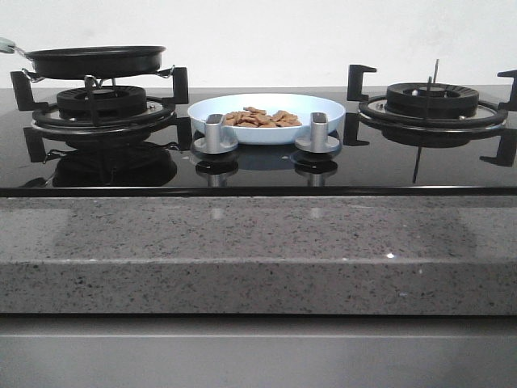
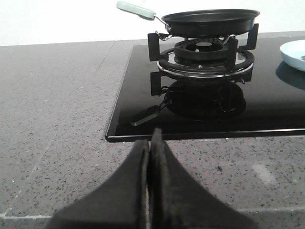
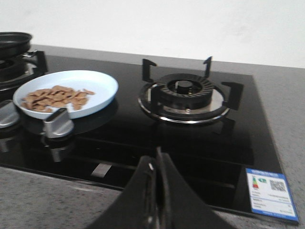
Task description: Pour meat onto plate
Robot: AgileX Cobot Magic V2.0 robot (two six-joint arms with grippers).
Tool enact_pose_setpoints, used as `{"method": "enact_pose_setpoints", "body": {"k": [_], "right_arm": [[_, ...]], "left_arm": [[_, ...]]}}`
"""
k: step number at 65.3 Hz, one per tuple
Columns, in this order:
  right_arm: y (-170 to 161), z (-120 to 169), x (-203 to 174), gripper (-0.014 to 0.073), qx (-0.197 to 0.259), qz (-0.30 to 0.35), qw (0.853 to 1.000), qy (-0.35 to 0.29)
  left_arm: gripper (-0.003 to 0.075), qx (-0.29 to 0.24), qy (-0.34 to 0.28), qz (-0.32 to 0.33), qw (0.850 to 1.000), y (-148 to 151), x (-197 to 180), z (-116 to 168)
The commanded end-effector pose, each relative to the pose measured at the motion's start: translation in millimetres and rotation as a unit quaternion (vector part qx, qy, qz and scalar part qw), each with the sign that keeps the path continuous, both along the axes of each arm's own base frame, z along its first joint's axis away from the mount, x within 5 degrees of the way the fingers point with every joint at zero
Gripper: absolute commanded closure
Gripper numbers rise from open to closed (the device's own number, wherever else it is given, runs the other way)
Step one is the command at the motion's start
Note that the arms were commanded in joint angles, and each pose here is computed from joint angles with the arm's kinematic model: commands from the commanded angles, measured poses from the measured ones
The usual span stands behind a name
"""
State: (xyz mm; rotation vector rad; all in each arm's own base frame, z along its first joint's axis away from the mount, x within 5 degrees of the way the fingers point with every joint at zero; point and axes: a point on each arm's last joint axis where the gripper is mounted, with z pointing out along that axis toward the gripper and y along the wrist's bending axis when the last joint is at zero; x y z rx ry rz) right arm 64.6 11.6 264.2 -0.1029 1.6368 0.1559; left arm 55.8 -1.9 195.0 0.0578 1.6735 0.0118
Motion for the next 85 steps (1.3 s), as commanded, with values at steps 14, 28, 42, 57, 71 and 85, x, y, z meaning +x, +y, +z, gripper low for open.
{"method": "enact_pose_setpoints", "body": {"k": [14, 28, 42, 57, 71, 85], "right_arm": [[-8.0, -46.0, -12.0, 0.0655, 0.059, -0.051, 0.995, -0.065], [-7.6, -65.7, -9.4, 0.0655, 0.047, -0.051, 0.997, -0.026], [-7.6, -65.7, -9.4, 0.0655, 0.043, -0.052, 0.997, -0.026], [-7.6, -65.7, -9.4, 0.0655, 0.043, -0.052, 0.997, -0.026], [-7.6, -65.7, -9.4, 0.0655, 0.043, -0.052, 0.997, -0.026], [-7.6, -65.7, -9.4, 0.0655, 0.043, -0.052, 0.997, -0.026]], "left_arm": [[0.0741, -0.010, -0.049, -0.001, 0.999, 0.0, -0.7, 6.7], [0.0741, -0.010, -0.048, -0.001, 0.999, 0.0, -0.5, 6.5], [0.0741, -0.010, -0.048, -0.001, 0.999, 0.0, -0.5, 6.5], [0.0741, -0.010, -0.048, -0.001, 0.999, 0.0, -0.5, 6.5], [0.0741, -0.010, -0.048, -0.001, 0.999, 0.0, -0.5, 6.5], [0.0741, -0.010, -0.048, -0.001, 0.999, 0.0, -0.5, 6.5]]}}
